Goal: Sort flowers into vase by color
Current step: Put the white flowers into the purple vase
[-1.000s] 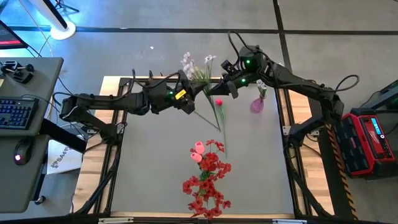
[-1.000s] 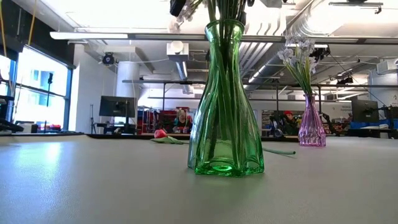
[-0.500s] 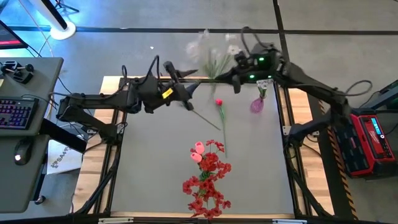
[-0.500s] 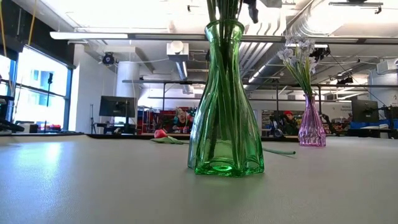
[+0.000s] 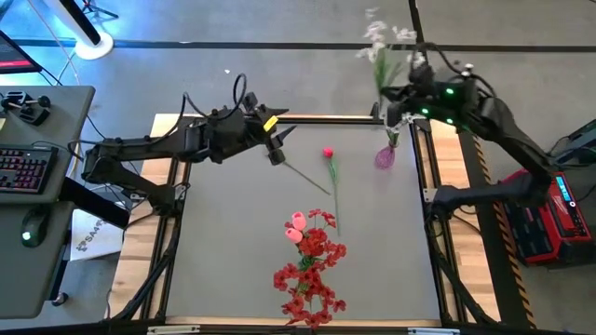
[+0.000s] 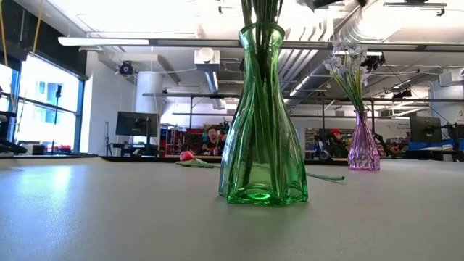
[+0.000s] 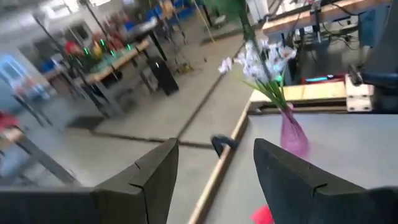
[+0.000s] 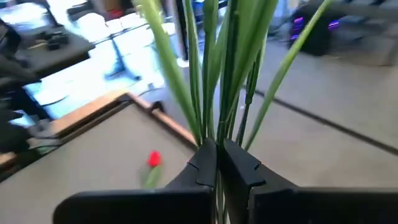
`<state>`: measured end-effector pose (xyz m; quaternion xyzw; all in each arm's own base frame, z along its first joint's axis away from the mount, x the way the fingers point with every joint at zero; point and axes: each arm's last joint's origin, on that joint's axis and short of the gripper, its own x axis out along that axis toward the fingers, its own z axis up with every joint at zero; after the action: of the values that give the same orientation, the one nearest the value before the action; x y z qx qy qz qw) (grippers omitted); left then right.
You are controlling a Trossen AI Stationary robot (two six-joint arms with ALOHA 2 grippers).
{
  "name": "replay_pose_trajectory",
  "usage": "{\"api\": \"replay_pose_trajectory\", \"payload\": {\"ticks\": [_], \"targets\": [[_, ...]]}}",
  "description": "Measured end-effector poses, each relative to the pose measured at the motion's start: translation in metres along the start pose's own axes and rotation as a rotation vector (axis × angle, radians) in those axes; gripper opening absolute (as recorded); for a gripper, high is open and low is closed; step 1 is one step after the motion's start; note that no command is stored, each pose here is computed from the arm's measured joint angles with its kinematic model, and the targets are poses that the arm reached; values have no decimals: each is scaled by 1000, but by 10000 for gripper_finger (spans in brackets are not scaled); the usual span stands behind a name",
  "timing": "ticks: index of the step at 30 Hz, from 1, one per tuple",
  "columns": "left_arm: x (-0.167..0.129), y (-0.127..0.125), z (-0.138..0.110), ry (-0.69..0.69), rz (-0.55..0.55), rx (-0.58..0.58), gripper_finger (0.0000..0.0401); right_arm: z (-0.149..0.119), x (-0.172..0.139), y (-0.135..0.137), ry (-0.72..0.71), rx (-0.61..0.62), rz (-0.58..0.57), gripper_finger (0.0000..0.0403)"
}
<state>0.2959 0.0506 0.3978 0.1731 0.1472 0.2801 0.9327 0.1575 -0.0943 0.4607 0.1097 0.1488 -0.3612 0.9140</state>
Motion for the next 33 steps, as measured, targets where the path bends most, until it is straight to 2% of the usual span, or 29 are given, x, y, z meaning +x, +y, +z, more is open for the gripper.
{"api": "replay_pose_trajectory", "payload": {"ticks": [4, 9, 16, 20, 26, 29, 33], "targets": [[4, 6, -5, 29, -16, -63, 190, -2, -31, -2, -58, -14, -88, 0], [7, 9, -9, 38, -7, -78, 181, -10, -61, -7, -93, 0, -175, 0], [9, 13, -11, 41, -9, -89, 177, -14, -80, -9, -143, -1, -250, 0], [10, 16, -15, 71, -3, -129, 177, -20, -87, -13, -124, -21, -332, 0], [19, 14, -44, 184, -45, -303, 177, -25, -86, -7, -124, -58, -319, 0], [22, 10, -56, 220, -45, -362, 177, -38, -75, 0, -120, -73, -293, 0], [23, 9, -61, 233, -39, -397, 177, -66, -55, 13, -155, -69, -200, 0]]}}
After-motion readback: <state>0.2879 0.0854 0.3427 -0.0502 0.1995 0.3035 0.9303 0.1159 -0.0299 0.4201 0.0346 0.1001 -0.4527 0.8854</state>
